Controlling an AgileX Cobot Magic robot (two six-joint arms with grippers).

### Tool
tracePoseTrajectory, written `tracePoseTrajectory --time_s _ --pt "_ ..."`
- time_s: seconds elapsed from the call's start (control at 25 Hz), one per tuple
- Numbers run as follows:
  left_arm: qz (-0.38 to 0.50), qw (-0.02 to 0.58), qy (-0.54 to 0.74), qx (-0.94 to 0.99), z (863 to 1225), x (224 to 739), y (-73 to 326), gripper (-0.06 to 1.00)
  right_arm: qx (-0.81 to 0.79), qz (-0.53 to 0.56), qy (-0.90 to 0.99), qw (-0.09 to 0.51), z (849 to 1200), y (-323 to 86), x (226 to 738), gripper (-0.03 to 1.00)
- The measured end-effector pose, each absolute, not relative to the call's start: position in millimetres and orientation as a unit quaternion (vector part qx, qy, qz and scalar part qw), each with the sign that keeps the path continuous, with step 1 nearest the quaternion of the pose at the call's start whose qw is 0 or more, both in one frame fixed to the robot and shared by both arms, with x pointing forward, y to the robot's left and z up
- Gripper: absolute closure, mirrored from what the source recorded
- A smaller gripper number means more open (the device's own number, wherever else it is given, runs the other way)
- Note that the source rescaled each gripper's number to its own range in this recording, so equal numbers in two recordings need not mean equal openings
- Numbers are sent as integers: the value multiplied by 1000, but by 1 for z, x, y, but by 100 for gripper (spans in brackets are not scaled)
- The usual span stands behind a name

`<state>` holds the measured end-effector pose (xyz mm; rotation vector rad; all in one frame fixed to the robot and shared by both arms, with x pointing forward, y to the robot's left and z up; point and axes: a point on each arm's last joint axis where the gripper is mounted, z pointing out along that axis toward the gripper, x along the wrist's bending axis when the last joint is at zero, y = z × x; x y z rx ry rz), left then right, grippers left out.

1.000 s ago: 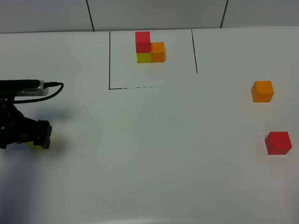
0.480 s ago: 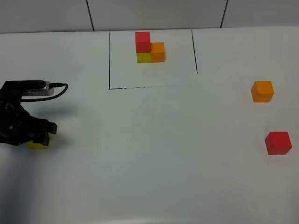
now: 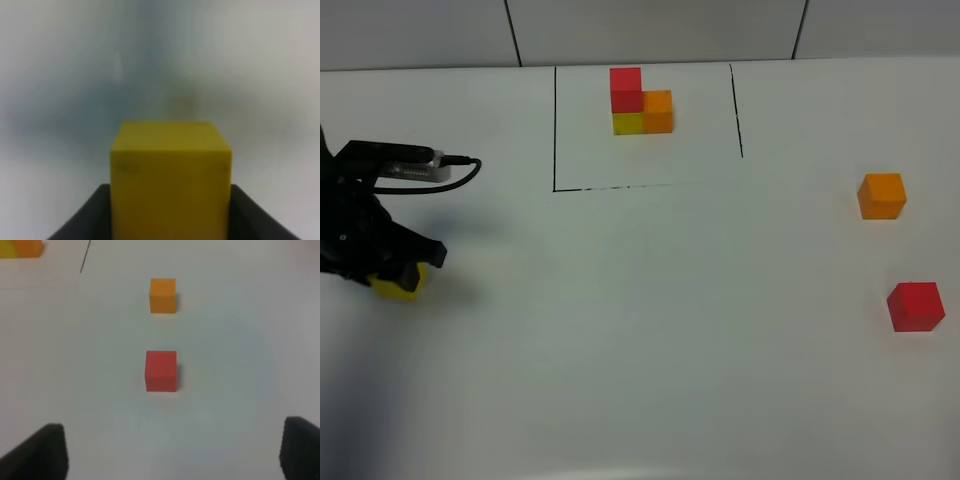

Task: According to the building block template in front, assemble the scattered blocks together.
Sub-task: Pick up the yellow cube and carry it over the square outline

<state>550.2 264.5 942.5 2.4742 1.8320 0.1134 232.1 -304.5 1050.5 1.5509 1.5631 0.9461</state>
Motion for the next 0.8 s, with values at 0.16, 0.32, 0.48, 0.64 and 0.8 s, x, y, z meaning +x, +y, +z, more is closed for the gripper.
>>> tracePoseTrajectory --time_s 0.16,0.32,0.48,0.64,0.8 --pt "28 20 487 873 965 565 230 74 603 368 607 364 1050 -305 232 24" --pt "9 0 403 915 975 582 186 74 603 368 607 364 1050 -305 232 24" --pt "16 -4 335 942 979 599 140 74 603 368 607 364 1050 -305 232 24" --pt "20 -8 261 965 980 608 99 74 603 368 608 364 1050 -304 232 24" --pt "27 -26 175 984 975 610 67 74 603 368 608 364 1050 -304 232 24"
